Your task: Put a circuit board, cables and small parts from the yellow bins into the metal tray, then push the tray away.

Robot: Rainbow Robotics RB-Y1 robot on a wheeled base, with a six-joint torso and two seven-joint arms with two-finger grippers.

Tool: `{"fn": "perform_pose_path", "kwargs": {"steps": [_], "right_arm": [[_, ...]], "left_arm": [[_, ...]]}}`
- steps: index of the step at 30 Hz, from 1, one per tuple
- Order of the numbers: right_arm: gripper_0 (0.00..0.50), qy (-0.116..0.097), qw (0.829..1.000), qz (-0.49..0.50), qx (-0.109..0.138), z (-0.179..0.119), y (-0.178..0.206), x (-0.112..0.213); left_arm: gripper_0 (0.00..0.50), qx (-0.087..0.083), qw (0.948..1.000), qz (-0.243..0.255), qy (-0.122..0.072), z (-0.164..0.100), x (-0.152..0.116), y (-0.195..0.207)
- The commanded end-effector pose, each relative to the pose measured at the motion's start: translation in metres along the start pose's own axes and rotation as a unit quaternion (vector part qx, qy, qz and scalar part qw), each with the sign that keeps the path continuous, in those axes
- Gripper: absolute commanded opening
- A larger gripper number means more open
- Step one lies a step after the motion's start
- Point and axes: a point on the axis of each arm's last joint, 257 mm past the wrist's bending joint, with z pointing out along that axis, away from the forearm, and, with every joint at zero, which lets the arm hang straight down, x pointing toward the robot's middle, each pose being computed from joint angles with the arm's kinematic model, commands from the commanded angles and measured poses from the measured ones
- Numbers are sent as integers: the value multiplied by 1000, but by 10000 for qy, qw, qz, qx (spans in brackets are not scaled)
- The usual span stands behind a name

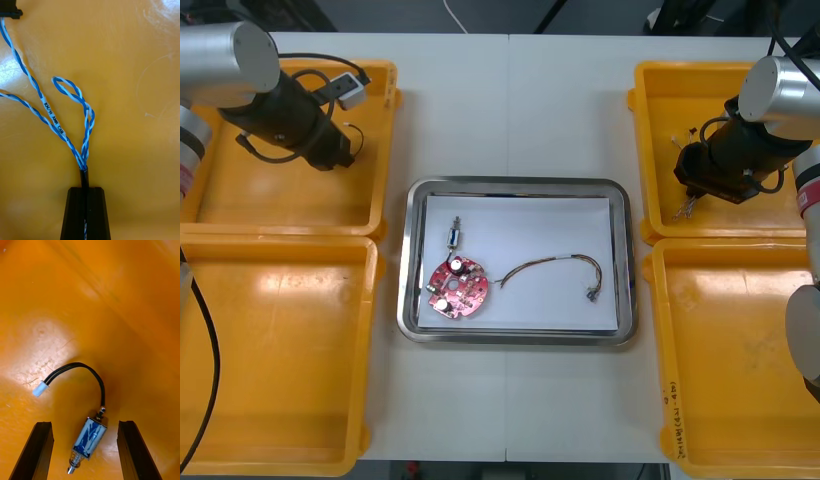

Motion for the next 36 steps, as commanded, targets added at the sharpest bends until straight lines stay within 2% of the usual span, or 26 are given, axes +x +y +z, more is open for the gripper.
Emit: {"fn": "perform_pose_path", "kwargs": {"steps": [1,7,8,9,10,11,19,22,26,30,34,36], "right_arm": [[0,22,9999,-75,127,-14,-2,-1],[0,53,9997,-133,196,-46,-10,-4],[0,51,9997,-149,169,-54,-9,-5],[0,53,9997,-162,162,-57,-8,-4],[0,44,9997,-173,154,-65,-8,-5],[0,58,9997,-195,155,-69,-8,-4],[0,-32,9987,-438,273,-114,-16,1],[0,-371,9975,-556,226,-132,-17,-10],[0,-700,9944,-748,253,-148,-23,-16],[0,-905,9910,-960,227,-161,-27,-16],[0,-1046,9872,-1201,63,-173,-29,-11],[0,-1137,9844,-1345,3,-180,-27,-8]], "left_arm": [[500,-205,9989,354,-210,-4,-32,6],[500,-158,9992,324,-177,-1,-29,3],[341,-125,9993,286,-181,1,-27,2],[240,-121,9993,279,-197,0,-28,2],[47,-104,9994,266,-196,1,-28,1],[3,-110,9994,266,-191,1,-28,2],[0,-109,9996,180,-202,-1,-27,4],[0,-57,9998,87,-167,-5,-23,5],[0,28,9999,-19,-108,-18,-20,8],[0,70,10000,-54,-12,-34,-15,13],[0,108,9998,-144,97,-55,-9,18],[0,55,9997,-175,168,-63,-7,21]]}}
